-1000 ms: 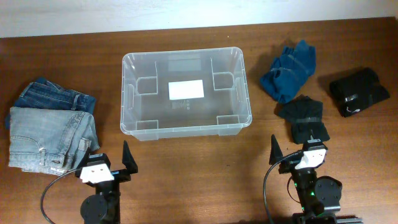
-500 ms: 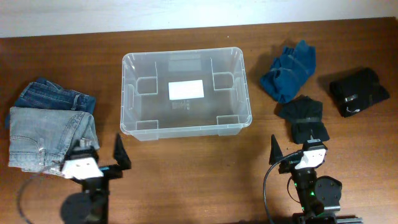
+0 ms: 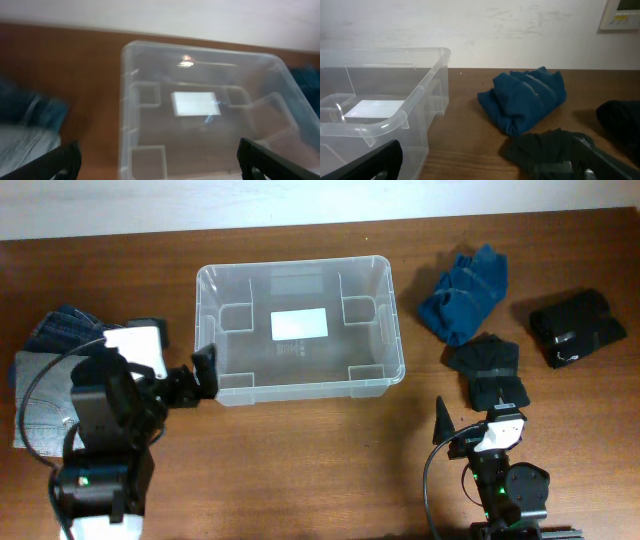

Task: Pack container
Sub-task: 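Move the left gripper down and grasp the top light-wash jeans, then lift the light-wash jeans with the left gripper over the clear bin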

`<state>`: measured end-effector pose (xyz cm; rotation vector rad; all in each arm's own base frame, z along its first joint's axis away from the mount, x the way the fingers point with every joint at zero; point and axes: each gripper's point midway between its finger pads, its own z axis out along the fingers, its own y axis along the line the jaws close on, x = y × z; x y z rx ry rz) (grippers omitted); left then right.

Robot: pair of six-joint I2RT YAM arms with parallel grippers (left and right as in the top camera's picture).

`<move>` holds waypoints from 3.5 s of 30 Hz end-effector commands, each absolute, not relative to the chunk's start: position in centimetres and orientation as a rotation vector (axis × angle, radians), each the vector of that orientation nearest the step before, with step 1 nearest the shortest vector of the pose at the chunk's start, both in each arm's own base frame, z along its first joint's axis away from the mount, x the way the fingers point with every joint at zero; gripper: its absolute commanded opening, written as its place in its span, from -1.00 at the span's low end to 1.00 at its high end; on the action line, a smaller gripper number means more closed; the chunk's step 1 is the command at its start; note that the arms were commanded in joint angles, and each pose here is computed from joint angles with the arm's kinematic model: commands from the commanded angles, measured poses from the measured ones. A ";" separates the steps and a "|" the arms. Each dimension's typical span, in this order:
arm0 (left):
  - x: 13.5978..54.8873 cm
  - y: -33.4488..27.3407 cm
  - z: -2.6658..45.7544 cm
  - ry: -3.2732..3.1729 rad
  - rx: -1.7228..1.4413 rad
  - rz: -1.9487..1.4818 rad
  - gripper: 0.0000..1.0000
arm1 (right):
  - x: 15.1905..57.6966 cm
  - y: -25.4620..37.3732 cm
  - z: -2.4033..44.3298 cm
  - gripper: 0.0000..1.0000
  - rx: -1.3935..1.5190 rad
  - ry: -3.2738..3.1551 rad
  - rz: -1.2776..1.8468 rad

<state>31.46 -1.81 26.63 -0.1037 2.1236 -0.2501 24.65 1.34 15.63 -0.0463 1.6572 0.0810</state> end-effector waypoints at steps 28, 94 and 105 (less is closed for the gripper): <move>22.2 19.8 5.7 2.160 -1.937 -0.270 0.99 | 24.7 1.1 15.3 0.97 -0.039 1.661 0.069; 37.2 6.0 37.3 1.588 -0.356 -0.574 -0.99 | 24.7 1.1 15.3 0.97 -0.039 1.661 0.069; 38.6 -3.1 37.9 1.593 -0.185 -0.646 -0.99 | 24.7 1.1 15.3 0.97 -0.039 1.661 0.069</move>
